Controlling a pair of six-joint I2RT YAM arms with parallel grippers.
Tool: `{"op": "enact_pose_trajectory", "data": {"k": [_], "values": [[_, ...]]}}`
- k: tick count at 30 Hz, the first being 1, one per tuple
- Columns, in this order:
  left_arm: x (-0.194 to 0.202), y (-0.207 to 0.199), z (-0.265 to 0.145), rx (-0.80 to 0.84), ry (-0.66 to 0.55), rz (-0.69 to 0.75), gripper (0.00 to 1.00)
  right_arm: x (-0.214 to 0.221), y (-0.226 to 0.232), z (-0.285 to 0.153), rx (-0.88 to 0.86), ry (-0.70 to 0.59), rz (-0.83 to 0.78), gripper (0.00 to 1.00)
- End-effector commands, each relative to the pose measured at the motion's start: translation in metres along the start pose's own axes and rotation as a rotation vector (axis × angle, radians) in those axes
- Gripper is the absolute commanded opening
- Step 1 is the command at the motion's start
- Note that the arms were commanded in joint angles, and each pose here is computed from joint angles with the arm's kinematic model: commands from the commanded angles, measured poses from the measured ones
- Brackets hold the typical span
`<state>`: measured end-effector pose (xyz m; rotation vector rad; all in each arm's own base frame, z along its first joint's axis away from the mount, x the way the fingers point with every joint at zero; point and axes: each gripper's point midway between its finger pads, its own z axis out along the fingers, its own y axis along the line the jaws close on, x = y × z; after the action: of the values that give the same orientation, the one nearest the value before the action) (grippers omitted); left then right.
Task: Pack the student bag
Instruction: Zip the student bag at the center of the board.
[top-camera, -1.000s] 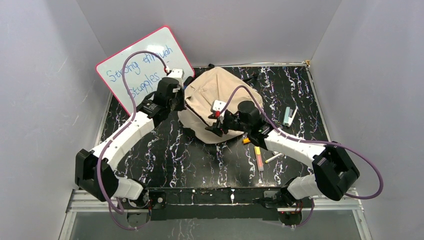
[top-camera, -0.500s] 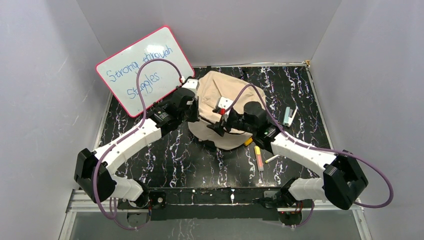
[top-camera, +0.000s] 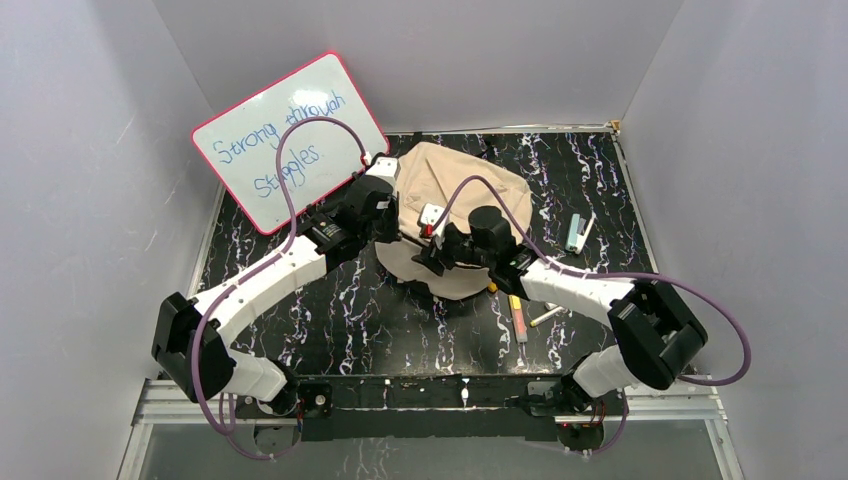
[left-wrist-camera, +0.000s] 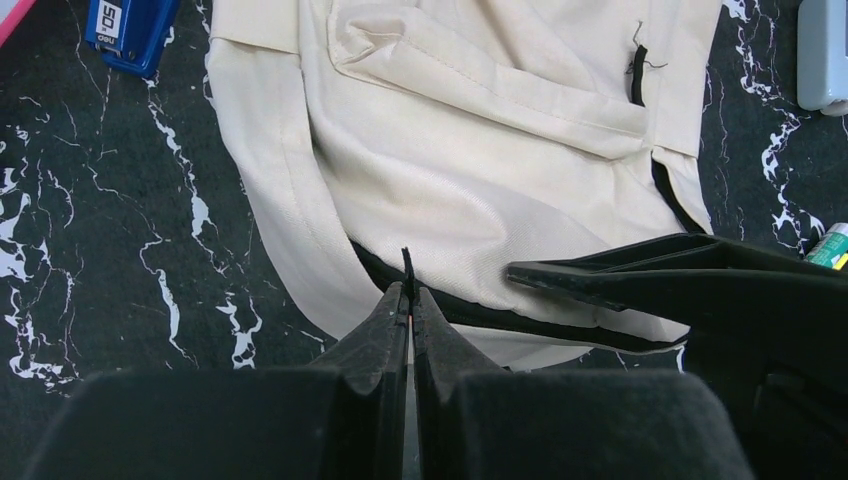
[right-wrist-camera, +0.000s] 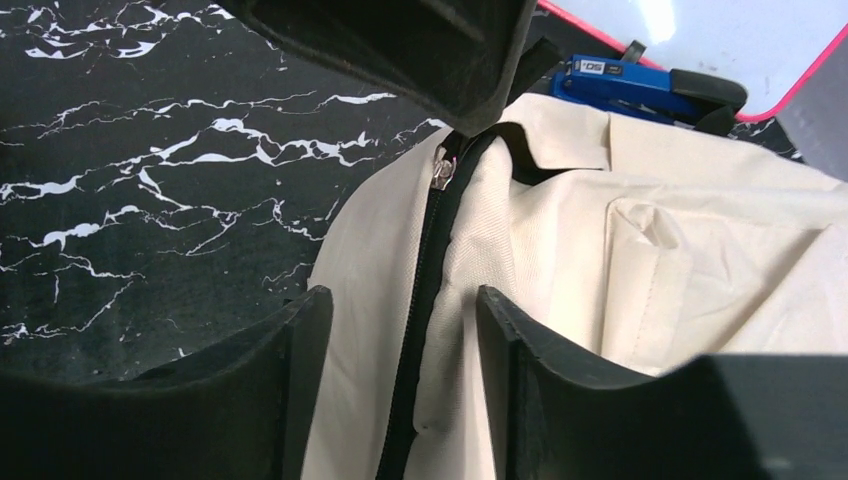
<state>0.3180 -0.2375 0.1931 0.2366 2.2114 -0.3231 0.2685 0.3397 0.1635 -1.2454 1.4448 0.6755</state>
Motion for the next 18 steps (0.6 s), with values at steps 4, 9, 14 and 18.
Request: {"op": "enact_pose_trajectory", "data": {"k": [4,9,14,18], "values": [[-0.023,0.006,-0.002,-0.034,-0.078,0.006,0.0,-0.028,-0.008,0.013,-0.004,-0.079,-0.069,0.38],[-0.029,0.022,0.01,-0.065,-0.06,0.005,0.0,-0.024,-0.002,0.012,-0.026,-0.063,-0.055,0.02],[-0.039,0.047,0.024,-0.1,-0.049,-0.003,0.0,-0.018,0.014,0.005,-0.073,-0.069,-0.063,0.0],[-0.043,0.071,0.039,-0.137,-0.028,-0.02,0.0,-0.016,0.022,0.001,-0.107,-0.062,-0.072,0.0]]}}
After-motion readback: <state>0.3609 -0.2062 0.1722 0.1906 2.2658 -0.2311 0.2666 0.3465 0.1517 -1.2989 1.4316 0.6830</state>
